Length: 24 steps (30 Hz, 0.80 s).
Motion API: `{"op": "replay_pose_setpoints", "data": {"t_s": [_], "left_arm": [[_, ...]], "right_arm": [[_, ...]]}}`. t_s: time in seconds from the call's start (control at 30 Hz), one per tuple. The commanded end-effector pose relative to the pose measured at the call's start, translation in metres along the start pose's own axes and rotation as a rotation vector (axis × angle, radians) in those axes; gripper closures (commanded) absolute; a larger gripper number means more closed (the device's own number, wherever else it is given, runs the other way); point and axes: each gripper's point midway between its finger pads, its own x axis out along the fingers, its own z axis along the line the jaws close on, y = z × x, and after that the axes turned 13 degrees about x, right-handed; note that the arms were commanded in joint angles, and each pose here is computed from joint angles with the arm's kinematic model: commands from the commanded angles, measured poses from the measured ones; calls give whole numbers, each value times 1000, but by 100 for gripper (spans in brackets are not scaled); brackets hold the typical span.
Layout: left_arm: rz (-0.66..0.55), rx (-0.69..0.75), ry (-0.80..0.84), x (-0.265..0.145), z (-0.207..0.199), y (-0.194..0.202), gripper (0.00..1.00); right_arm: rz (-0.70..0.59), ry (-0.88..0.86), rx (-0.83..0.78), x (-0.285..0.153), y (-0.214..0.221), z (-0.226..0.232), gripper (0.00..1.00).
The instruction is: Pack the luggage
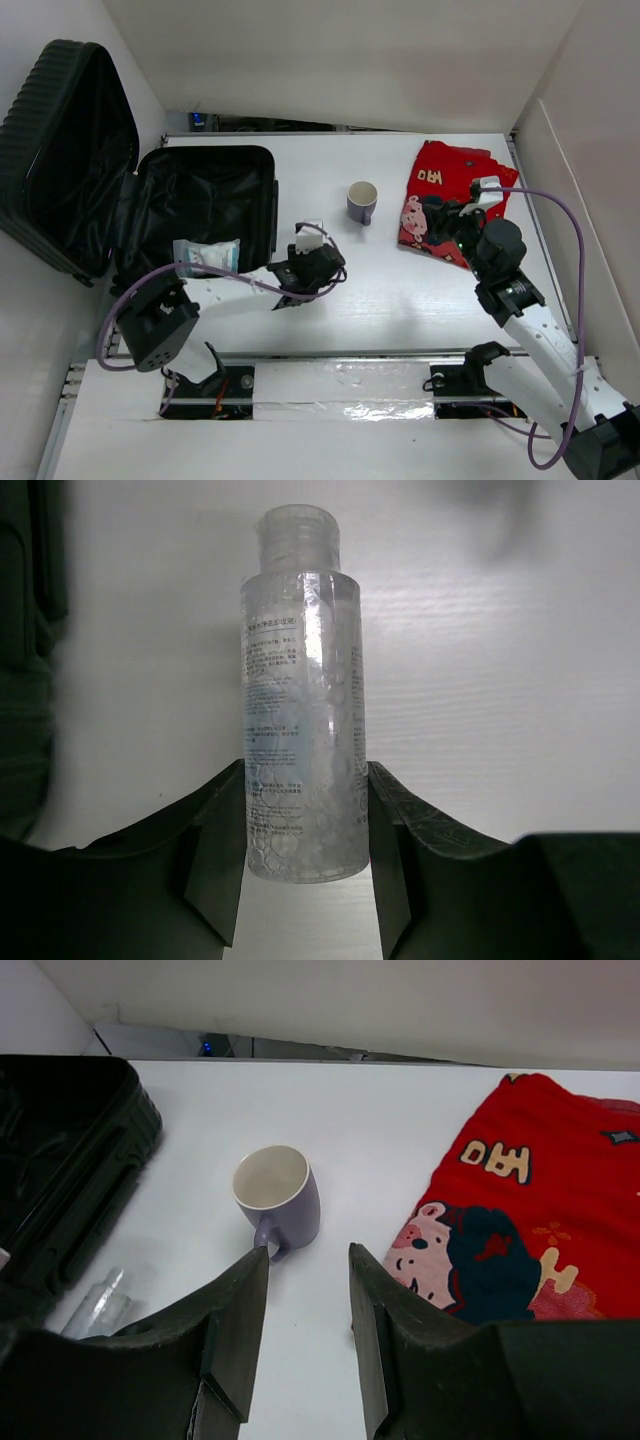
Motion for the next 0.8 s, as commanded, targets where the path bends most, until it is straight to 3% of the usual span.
{"op": "replay_pose_setpoints", "data": {"t_s": [0.0,0.17,0.27,0.47,0.67,0.77], "left_arm": [[-231,-115,12,-39,5,-94,95],[-438,-370,-4,-57,74,-177,91],[-473,-502,-35,-39,128,-197,87],[-406,-639,-154,18,202,-188,82],[-280,-677,-290,68,246,-160,70],[-238,-664,-333,79,258,-153,54]], "right_arm": [[-65,-37,-7,-2,-21,9,56],[-65,-52,-5,-3,-20,12,56],[-66,-53,-5,-3,-21,12,56],[-74,-59,-6,-5,-23,13,56],[-74,-69,-9,-7,-24,15,56],[-84,-62,-2,-7,-25,14,56]]}}
